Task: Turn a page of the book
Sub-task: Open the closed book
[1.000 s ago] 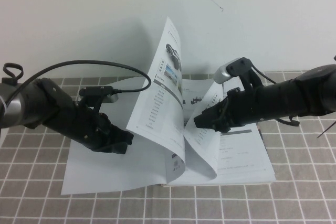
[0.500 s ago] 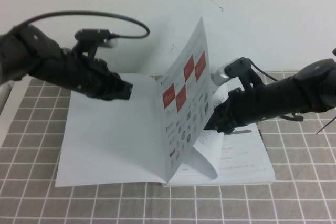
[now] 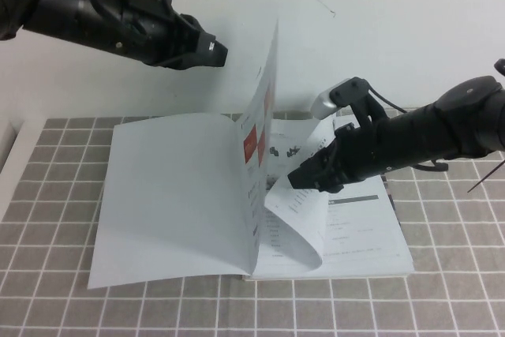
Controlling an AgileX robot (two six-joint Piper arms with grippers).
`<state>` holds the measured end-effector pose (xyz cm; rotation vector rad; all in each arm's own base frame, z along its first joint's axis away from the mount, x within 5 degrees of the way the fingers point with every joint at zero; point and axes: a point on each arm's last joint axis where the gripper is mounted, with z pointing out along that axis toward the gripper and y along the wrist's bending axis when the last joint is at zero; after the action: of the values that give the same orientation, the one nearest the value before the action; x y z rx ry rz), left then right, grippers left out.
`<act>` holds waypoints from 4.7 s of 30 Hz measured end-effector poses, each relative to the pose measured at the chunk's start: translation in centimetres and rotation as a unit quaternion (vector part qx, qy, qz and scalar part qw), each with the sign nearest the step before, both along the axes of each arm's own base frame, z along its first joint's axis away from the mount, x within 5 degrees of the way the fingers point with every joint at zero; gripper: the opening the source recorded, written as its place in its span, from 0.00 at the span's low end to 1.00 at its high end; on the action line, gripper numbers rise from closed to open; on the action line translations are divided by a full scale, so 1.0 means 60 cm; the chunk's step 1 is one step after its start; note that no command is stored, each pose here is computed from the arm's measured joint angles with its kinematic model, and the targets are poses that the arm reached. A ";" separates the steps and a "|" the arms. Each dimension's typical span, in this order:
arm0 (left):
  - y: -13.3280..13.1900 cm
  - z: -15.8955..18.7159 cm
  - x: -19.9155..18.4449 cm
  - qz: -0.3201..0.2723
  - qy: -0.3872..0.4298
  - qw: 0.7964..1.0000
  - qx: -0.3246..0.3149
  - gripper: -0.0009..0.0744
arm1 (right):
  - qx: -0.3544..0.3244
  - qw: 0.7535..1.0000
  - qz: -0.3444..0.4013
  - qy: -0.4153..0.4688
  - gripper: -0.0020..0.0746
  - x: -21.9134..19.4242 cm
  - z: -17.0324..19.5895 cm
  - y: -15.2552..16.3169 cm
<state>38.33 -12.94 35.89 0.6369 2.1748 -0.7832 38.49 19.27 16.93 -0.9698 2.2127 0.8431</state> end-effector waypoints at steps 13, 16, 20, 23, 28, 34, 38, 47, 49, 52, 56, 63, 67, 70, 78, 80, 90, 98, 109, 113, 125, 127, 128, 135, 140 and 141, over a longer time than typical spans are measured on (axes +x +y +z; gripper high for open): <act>-0.026 0.012 -0.006 -0.026 -0.025 0.999 -0.029 0.01 | -0.018 0.998 0.059 -0.031 0.41 -0.033 0.002 0.070; -0.032 0.012 -0.008 -0.031 -0.025 0.999 -0.030 0.01 | -0.019 0.997 0.065 -0.034 0.41 -0.038 0.001 0.079; -0.045 0.009 -0.014 -0.044 -0.029 0.999 -0.011 0.01 | -0.023 0.997 0.070 -0.027 0.41 -0.041 -0.011 0.086; -0.048 -0.001 -0.016 -0.051 -0.027 0.998 0.027 0.01 | -0.024 0.997 0.074 -0.012 0.41 -0.042 -0.025 0.088; -0.040 -0.068 0.003 -0.036 0.043 0.991 0.124 0.01 | -0.024 0.997 0.072 -0.003 0.41 -0.042 -0.031 0.088; -0.029 -0.172 0.030 -0.027 0.142 0.967 0.211 0.01 | -0.021 0.997 0.075 0.004 0.41 -0.044 -0.031 0.089; -0.027 -0.185 0.033 -0.026 0.152 0.963 0.222 0.01 | -0.014 0.996 0.087 0.013 0.41 -0.050 -0.027 0.090; -0.025 -0.186 0.033 -0.026 0.152 0.961 0.231 0.01 | 0.014 0.996 0.070 -0.045 0.41 -0.042 0.078 0.040; -0.025 -0.186 0.033 -0.026 0.152 0.961 0.232 0.01 | 0.025 0.995 0.060 -0.069 0.41 -0.042 0.120 0.016; -0.025 -0.186 0.033 -0.024 0.153 0.961 0.231 0.01 | 0.039 0.993 0.048 -0.105 0.41 -0.051 0.179 -0.014; -0.024 -0.186 0.034 -0.023 0.153 0.960 0.234 0.01 | 0.051 0.988 0.049 -0.137 0.41 -0.070 0.226 -0.025; -0.017 -0.188 0.035 -0.009 0.157 0.956 0.249 0.01 | -0.022 0.991 0.057 -0.117 0.20 -0.069 0.194 -0.019; 0.004 -0.210 0.036 0.008 0.172 0.954 0.246 0.01 | -0.103 0.993 0.012 -0.056 0.06 -0.042 0.125 -0.031; 0.034 -0.240 0.035 0.033 0.193 0.954 0.227 0.01 | -0.148 0.989 -0.002 -0.009 0.04 -0.027 0.066 -0.036; 0.098 -0.323 0.014 0.080 0.228 0.953 0.182 0.01 | -0.186 0.980 -0.003 0.074 0.03 -0.014 -0.046 -0.035; 0.102 -0.337 0.010 0.085 0.229 0.954 0.175 0.01 | -0.187 0.979 -0.004 0.080 0.02 -0.013 -0.054 -0.034; 0.099 -0.356 0.012 0.085 0.247 0.955 0.143 0.01 | -0.114 0.990 0.078 0.029 0.02 -0.011 0.008 0.045; 0.098 -0.357 0.011 0.085 0.251 0.954 0.140 0.01 | -0.113 0.984 0.139 -0.009 0.02 -0.010 0.011 0.159; 0.094 -0.337 0.013 0.089 0.229 0.962 0.121 0.01 | -0.124 0.983 0.128 0.049 0.02 0.021 -0.055 0.189; 0.087 -0.310 0.012 0.082 0.204 0.971 0.096 0.01 | -0.127 0.982 0.126 0.054 0.02 0.022 -0.060 0.189; 0.080 -0.315 0.017 0.083 0.203 0.973 0.073 0.01 | -0.152 0.980 0.121 0.053 0.02 0.019 -0.066 0.193; 0.080 -0.328 0.017 0.081 0.213 0.971 0.075 0.01 | -0.156 0.979 0.123 0.050 0.02 0.018 -0.067 0.193; 0.079 -0.334 0.017 0.080 0.218 0.970 0.075 0.01 | -0.157 0.979 0.123 0.050 0.02 0.018 -0.067 0.194; 0.078 -0.359 0.015 0.064 0.237 0.965 0.089 0.01 | -0.158 0.979 0.123 0.051 0.02 0.017 -0.068 0.196; 0.078 -0.351 0.012 0.057 0.235 0.966 0.088 0.01 | -0.160 0.978 0.129 0.045 0.02 0.014 -0.051 0.193; 0.077 -0.346 0.011 0.055 0.232 0.967 0.088 0.01 | -0.162 0.977 0.134 0.042 0.02 0.012 -0.040 0.191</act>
<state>38.98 -8.30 15.15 0.4436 2.7050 -0.7398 39.18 30.75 14.53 -1.4360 2.3735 0.6578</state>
